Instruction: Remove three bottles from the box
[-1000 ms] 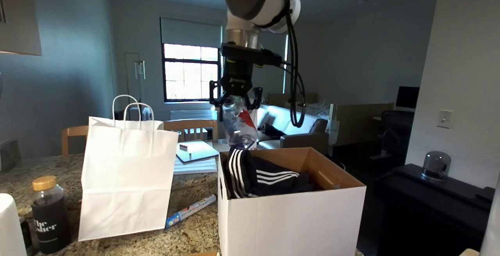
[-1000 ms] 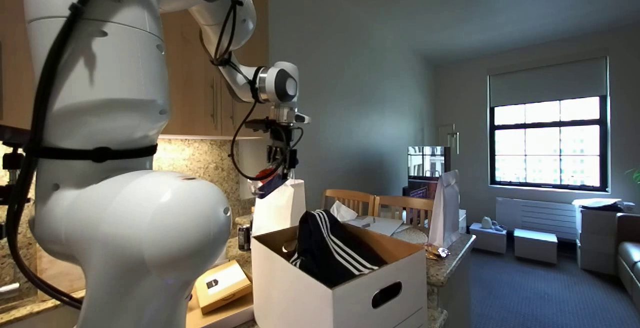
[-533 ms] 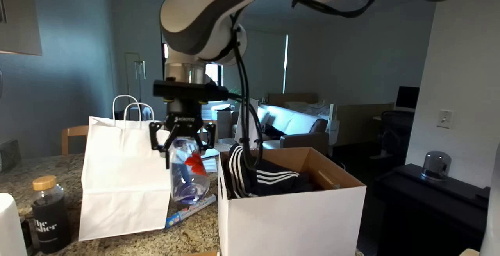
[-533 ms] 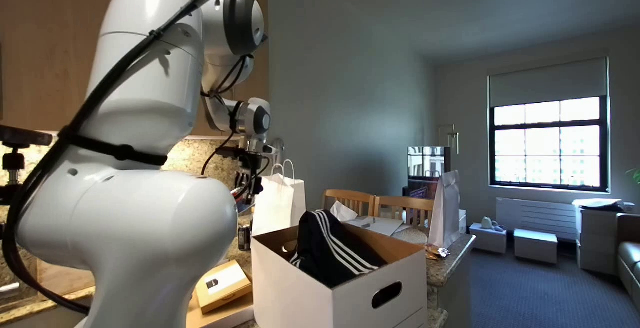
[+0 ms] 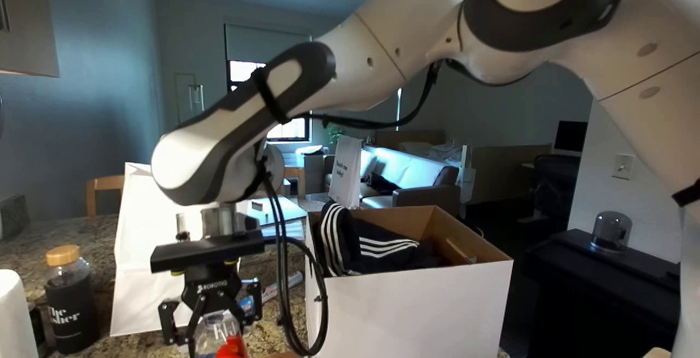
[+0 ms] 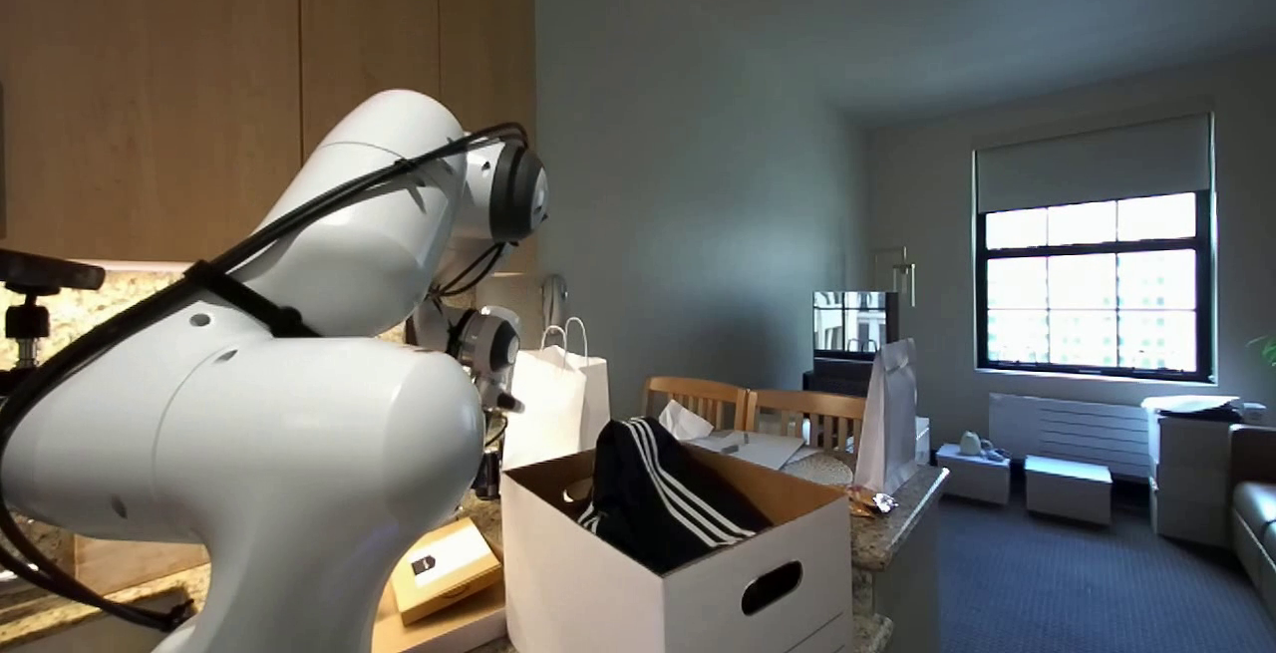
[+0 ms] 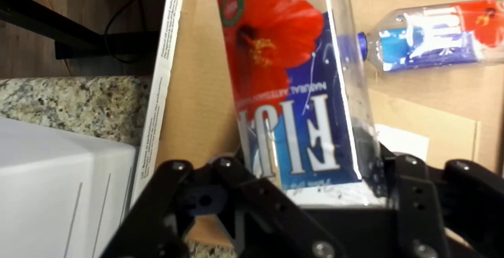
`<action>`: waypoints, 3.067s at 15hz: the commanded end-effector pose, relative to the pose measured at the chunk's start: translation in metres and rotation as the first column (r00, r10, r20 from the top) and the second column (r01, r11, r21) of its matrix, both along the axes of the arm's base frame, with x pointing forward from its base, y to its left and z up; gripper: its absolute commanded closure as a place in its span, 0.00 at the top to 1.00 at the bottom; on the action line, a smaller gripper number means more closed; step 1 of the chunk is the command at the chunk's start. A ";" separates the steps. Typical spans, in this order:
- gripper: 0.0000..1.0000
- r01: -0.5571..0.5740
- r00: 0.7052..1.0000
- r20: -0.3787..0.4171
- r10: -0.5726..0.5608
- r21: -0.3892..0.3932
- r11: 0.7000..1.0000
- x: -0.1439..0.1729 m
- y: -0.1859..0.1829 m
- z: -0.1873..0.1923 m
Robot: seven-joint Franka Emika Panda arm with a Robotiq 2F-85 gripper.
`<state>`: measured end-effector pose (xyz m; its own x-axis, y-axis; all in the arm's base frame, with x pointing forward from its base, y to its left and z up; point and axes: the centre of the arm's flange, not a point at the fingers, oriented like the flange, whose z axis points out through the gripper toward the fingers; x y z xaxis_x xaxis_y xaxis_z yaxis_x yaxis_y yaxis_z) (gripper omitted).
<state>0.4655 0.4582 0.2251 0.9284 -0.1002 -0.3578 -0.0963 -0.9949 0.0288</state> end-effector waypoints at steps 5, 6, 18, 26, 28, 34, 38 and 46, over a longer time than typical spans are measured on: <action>0.35 -0.083 0.993 -0.089 0.078 -0.051 0.995 -0.035 0.052 -0.095; 0.35 -0.094 0.992 -0.094 0.088 -0.066 0.993 -0.043 0.057 -0.104; 1.00 -0.206 0.978 -0.011 0.207 -0.145 0.968 -0.079 0.032 -0.074; 1.00 -0.128 0.942 0.300 0.152 -0.100 0.987 -0.061 -0.045 0.064; 1.00 -0.069 0.922 0.380 0.078 -0.038 0.997 -0.056 -0.070 0.097; 1.00 0.088 0.851 0.515 -0.104 0.055 0.995 -0.047 -0.164 0.191; 1.00 0.179 0.814 0.543 -0.206 0.103 0.978 -0.012 -0.249 0.247; 1.00 0.110 0.932 0.354 -0.083 -0.056 0.992 0.032 -0.349 0.195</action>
<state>0.4861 0.1224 0.4415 0.9599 -0.2726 0.0653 -0.2728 -0.9621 -0.0060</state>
